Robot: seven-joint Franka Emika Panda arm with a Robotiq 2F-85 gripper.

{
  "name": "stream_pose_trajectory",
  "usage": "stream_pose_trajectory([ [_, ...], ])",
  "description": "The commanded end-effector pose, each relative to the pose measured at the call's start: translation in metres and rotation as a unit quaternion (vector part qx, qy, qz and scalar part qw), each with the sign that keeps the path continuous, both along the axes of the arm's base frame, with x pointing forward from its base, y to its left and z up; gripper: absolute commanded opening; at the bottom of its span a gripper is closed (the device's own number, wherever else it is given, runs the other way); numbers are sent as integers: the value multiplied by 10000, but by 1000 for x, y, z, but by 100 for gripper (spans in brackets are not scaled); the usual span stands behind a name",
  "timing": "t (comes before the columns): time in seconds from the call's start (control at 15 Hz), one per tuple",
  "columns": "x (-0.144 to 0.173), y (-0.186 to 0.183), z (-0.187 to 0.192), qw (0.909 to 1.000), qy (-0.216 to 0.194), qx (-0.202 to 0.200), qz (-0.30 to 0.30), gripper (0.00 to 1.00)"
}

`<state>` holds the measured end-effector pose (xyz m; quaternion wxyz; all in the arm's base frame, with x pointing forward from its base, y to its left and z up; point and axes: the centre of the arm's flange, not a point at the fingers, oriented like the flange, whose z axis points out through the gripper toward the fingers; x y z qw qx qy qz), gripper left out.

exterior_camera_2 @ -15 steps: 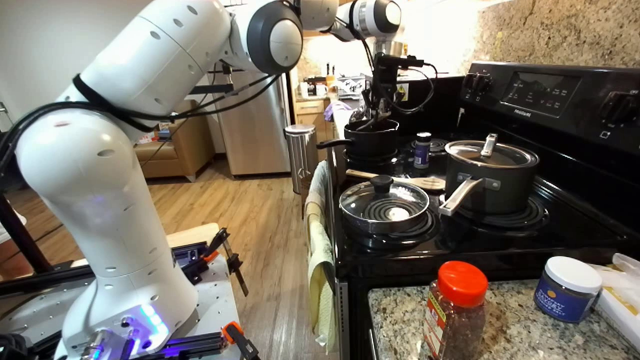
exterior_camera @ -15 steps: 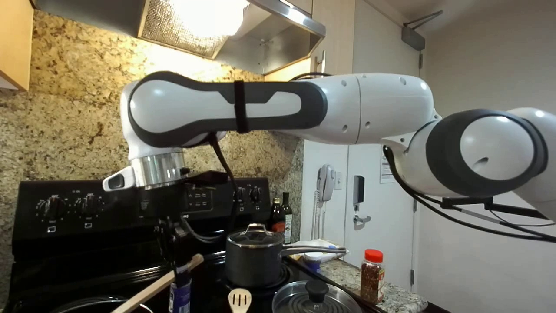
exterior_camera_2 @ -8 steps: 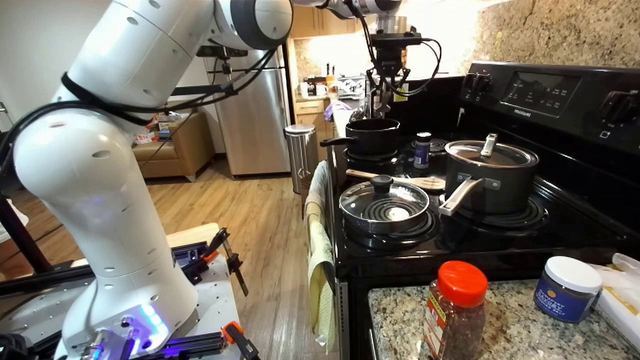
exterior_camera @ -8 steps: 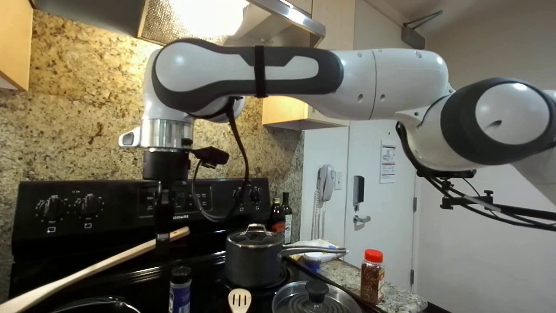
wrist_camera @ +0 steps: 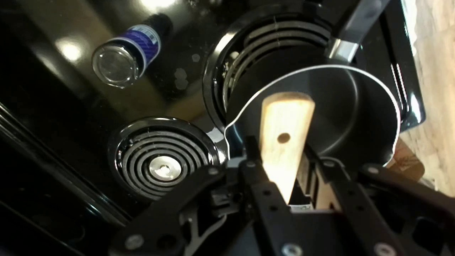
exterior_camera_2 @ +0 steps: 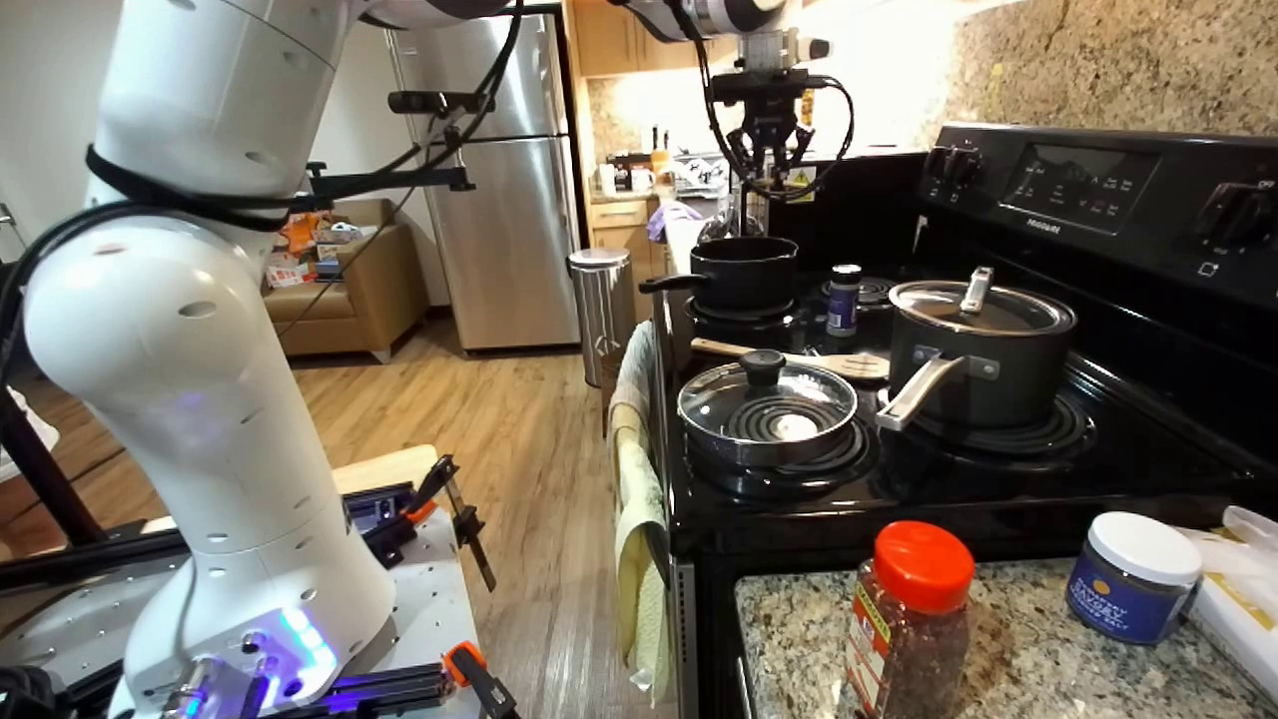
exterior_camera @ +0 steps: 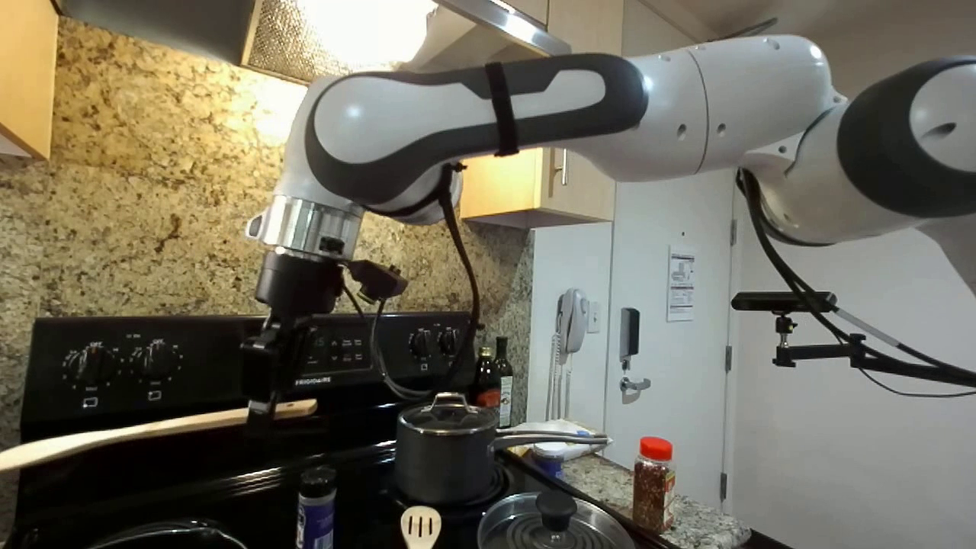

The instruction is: Remove the wooden spoon from the pot and put it on the stove and then center the pot on the plate

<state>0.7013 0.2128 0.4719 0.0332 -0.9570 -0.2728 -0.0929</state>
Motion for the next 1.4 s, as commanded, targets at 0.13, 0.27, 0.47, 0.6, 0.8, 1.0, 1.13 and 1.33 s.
stream_pose_trajectory([
  [0.13,-81,2,-37,9878,-726,786,-1129,15],
  [0.27,-18,16,-24,9921,-663,659,-835,28],
  [0.47,-32,19,-32,9910,-813,699,-799,28],
  [0.6,-34,18,-29,9909,-826,695,-801,28],
  [0.8,-34,18,-27,9908,-837,698,-801,15],
  [1.0,-72,-15,-23,9872,-976,488,-1162,15],
  [1.13,-106,-41,-23,9781,-1021,425,-1762,15],
  [1.33,-137,-68,-27,9602,-1012,464,-2562,14],
])
